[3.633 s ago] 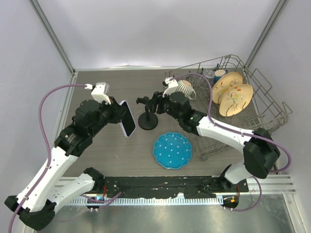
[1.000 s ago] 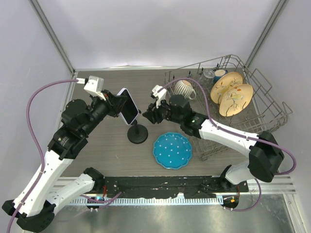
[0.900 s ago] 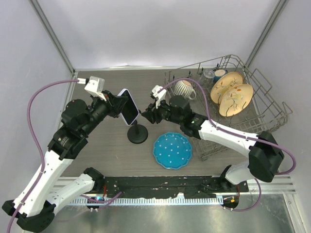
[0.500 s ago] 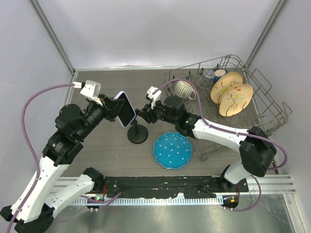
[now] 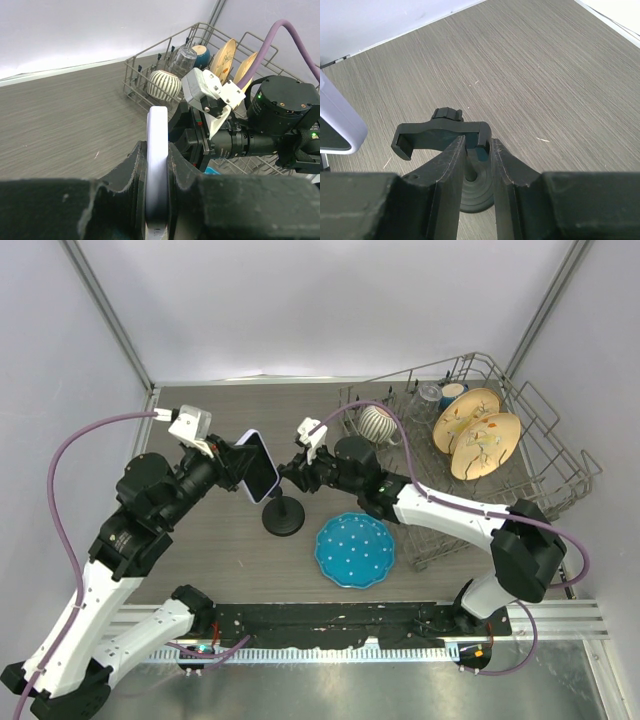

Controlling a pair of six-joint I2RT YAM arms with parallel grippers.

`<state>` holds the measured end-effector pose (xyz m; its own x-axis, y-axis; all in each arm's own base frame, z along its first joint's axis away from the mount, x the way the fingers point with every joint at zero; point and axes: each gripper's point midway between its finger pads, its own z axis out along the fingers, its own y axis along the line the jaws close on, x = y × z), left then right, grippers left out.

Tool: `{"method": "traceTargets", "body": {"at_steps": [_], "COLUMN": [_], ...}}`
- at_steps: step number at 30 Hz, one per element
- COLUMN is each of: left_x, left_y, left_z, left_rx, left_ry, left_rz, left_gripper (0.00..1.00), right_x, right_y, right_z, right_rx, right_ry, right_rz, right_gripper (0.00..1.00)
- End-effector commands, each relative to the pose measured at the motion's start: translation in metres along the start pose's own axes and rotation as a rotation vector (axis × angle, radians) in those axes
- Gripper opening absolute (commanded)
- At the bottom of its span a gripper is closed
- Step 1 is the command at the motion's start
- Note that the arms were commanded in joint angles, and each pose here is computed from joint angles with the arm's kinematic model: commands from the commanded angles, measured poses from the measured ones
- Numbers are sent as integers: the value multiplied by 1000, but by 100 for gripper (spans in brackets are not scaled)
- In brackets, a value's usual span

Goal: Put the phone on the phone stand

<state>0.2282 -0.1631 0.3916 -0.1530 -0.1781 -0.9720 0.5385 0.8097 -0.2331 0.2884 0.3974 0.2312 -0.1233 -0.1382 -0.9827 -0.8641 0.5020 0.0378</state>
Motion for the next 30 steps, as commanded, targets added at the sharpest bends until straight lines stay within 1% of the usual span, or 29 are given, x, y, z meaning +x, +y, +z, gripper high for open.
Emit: {"method": "traceTargets", "body": {"at_steps": [1, 11, 15, 19, 27, 30], "left_x": [-34, -31, -29, -27, -25, -24], "left_y": [-11, -11, -11, -12, -13, -14], "left_z": [-4, -2, -1, -1, 1, 1], "left_rx": [43, 45, 48, 54, 60, 65], "left_ry": [-110, -100, -96, -93, -91, -90], "left_rz": [7, 4, 4, 1, -6, -9], "left_gripper": [0, 0, 0, 0, 0, 0], "right_x": [-26, -18, -21, -21, -15, -17], "right_y": [2, 2, 5, 4, 5, 6], "right_z": [5, 7, 8, 10, 13, 13], "right_rx": [-7, -16, -30, -28, -36, -39], "right_ry": [-60, -34, -46, -46, -41, -44], "right_rz": [-28, -30, -30, -31, -23, -25], "right_gripper": [32, 27, 26, 21, 19, 12]}}
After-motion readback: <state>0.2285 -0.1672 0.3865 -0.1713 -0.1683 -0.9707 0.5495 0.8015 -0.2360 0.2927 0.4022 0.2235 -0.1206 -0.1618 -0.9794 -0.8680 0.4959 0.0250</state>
